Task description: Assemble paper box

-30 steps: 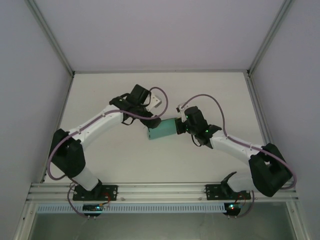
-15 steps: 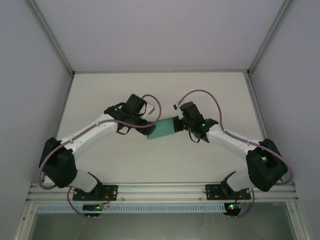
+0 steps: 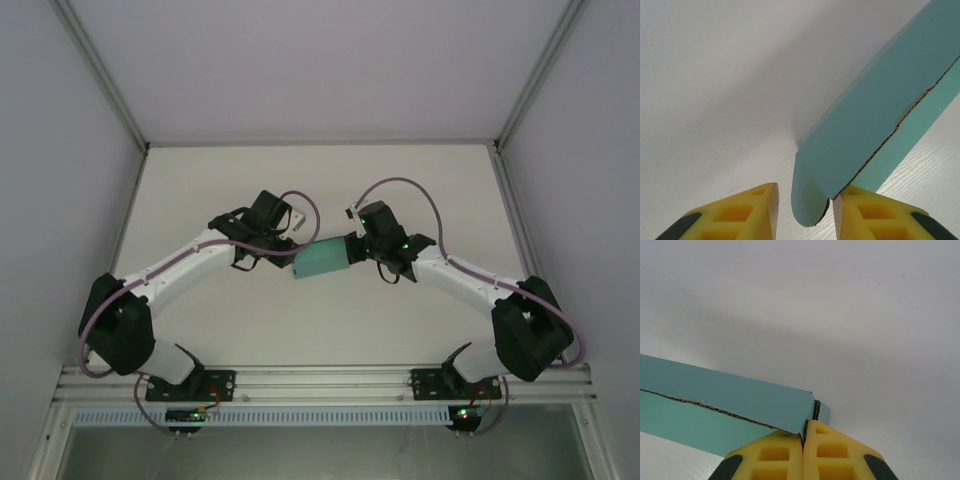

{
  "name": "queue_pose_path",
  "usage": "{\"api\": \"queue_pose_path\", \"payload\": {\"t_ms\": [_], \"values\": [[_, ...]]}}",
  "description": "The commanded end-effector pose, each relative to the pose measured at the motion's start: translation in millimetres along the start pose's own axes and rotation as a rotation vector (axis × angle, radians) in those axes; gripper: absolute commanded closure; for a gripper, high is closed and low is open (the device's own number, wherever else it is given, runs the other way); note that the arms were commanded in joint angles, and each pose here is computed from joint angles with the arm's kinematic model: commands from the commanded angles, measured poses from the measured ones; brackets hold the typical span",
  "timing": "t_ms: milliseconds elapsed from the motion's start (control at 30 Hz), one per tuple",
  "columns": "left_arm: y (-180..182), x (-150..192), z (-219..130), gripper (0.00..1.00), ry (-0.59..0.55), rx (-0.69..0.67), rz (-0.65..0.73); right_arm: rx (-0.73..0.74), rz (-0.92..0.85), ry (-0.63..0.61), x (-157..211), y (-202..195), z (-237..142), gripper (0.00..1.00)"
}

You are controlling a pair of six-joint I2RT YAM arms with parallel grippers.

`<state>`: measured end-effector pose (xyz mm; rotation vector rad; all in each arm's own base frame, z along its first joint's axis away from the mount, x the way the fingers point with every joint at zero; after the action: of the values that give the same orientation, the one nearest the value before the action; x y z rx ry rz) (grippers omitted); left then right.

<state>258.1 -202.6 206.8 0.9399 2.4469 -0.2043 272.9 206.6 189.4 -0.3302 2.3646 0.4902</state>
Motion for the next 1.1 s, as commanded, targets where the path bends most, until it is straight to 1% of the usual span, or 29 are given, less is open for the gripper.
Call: {"api": "queue_pose_path", "payload": {"t_ms": [0, 133, 167, 200, 333, 433, 533, 567, 633, 733, 800, 900, 933, 967, 1033, 1067], "values": [[2, 0, 1, 0.67, 0.012, -0.017, -0.014, 0.012, 0.015, 0.169, 30, -3, 5, 1.0], [4, 2, 6, 0.7, 0.011, -0.039, -0.016, -0.002, 0.015, 0.175, 30, -1, 6, 1.0], [5, 1, 7, 0.74, 0.006, -0.052, -0.023, -0.004, 0.014, 0.173, 29, 0, 6, 1.0], [6, 0, 7, 0.79, 0.0, -0.056, -0.03, -0.009, 0.012, 0.173, 29, 1, 5, 1.0], [1, -3, 5, 0.93, -0.017, -0.033, -0.064, 0.004, 0.001, 0.178, 31, 2, 5, 1.0], [-2, -8, -2, 0.98, -0.013, -0.021, -0.146, 0.065, -0.019, 0.176, 36, 3, 4, 1.0], [-5, -7, -8, 0.98, 0.026, 0.008, -0.262, 0.109, -0.028, 0.166, 40, 6, 4, 1.0], [-6, -7, -9, 0.96, 0.051, 0.023, -0.288, 0.112, -0.021, 0.168, 42, 7, 5, 1.0], [-5, -5, -10, 0.96, 0.109, 0.016, -0.347, 0.116, -0.011, 0.172, 45, 8, 7, 1.0], [-3, -5, -9, 0.98, 0.163, 0.081, -0.417, 0.154, -0.014, 0.17, 49, 9, 8, 1.0], [7, -4, -9, 1.0, 0.205, 0.084, -0.49, 0.166, -0.023, 0.17, 51, 10, 7, 1.0], [12, -6, -5, 1.0, 0.206, 0.205, -0.608, 0.178, -0.022, 0.166, 53, 11, 7, 1.0], [12, -8, -5, 1.0, 0.202, 0.255, -0.625, 0.182, -0.022, 0.164, 54, 11, 7, 1.0], [12, -10, -6, 1.0, 0.195, 0.278, -0.636, 0.183, -0.019, 0.166, 56, 11, 8, 1.0], [14, -12, -8, 1.0, 0.185, 0.267, -0.647, 0.176, -0.018, 0.168, 57, 12, 8, 1.0], [14, -13, -9, 1.0, 0.179, 0.285, -0.646, 0.174, -0.015, 0.169, 58, 12, 8, 1.0]]}}
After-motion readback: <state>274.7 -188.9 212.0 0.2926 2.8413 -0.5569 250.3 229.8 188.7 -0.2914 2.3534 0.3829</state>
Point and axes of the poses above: each hand's point on the last joint's axis, 136 mm out from that joint toward the fingers, its own z axis out along the fingers, its own y axis along the line the jaws close on, x = y × z, the point moved 8 cm from there along -z, back along the fingers, and after that the axes turned 7 degrees about z, right-handed, at the moved point
